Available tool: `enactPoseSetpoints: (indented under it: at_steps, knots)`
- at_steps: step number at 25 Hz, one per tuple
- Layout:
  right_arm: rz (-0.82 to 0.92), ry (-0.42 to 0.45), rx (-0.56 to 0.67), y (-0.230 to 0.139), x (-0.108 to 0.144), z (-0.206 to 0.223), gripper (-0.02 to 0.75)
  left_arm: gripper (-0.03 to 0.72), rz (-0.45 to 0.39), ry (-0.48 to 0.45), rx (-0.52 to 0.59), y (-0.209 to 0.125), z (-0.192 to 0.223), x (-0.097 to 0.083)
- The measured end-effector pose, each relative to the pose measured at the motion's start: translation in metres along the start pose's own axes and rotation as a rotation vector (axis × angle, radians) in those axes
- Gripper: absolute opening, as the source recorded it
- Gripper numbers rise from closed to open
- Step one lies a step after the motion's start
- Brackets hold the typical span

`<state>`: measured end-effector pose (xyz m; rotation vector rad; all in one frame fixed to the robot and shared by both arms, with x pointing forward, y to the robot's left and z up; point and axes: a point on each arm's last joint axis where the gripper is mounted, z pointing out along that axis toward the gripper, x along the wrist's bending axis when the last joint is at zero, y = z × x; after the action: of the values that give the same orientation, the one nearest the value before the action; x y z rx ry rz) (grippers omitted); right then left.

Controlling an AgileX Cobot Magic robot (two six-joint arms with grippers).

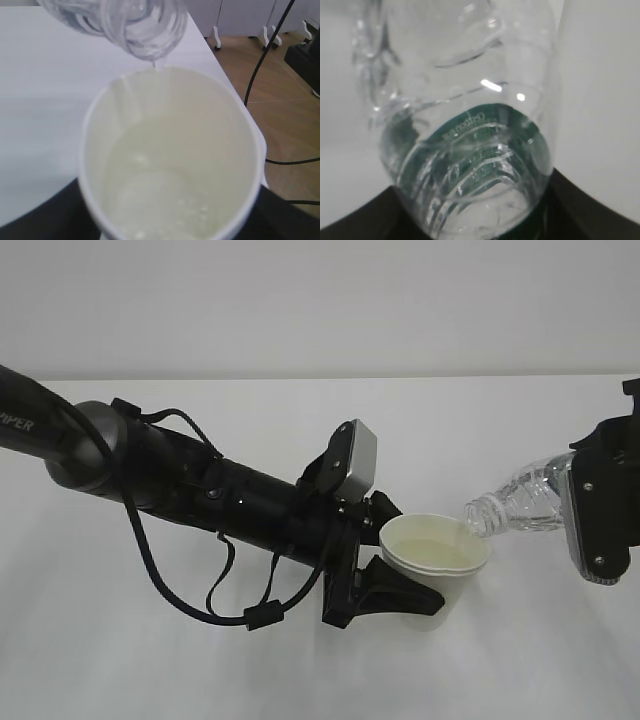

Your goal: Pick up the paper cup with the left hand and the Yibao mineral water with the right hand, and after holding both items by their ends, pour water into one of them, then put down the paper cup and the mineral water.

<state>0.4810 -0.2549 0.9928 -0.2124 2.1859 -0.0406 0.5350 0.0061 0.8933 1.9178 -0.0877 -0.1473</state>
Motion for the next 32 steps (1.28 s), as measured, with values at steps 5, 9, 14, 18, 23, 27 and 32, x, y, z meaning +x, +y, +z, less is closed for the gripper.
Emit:
enactPoseSetpoints:
  at_steps: [5,9,14,18,23,27,32]
  knots:
    - [0.0,0.0,0.0,0.0,0.0,0.0,0.43,0.477,0.0,0.0,0.0,0.0,0.0,0.0]
    - [0.0,0.0,0.0,0.0,0.0,0.0,0.43,0.477,0.0,0.0,0.0,0.0,0.0,0.0]
    - [0.0,0.0,0.0,0.0,0.0,0.0,0.429,0.477,0.0,0.0,0.0,0.0,0.0,0.0]
    - [0.0,0.0,0.0,0.0,0.0,0.0,0.429,0.477,0.0,0.001,0.001,-0.0001,0.0,0.0001]
    - [0.0,0.0,0.0,0.0,0.0,0.0,0.429,0.477,0.0,0.001,0.001,-0.0001,0.0,0.0001]
    - [0.004,0.0,0.0,0.0,0.0,0.0,0.43,0.477,-0.002,0.001,0.001,-0.0001,0.0,0.0001]
    - [0.033,0.0,0.0,0.0,0.0,0.0,0.43,0.477,-0.002,0.001,0.001,-0.0001,0.0,0.0001]
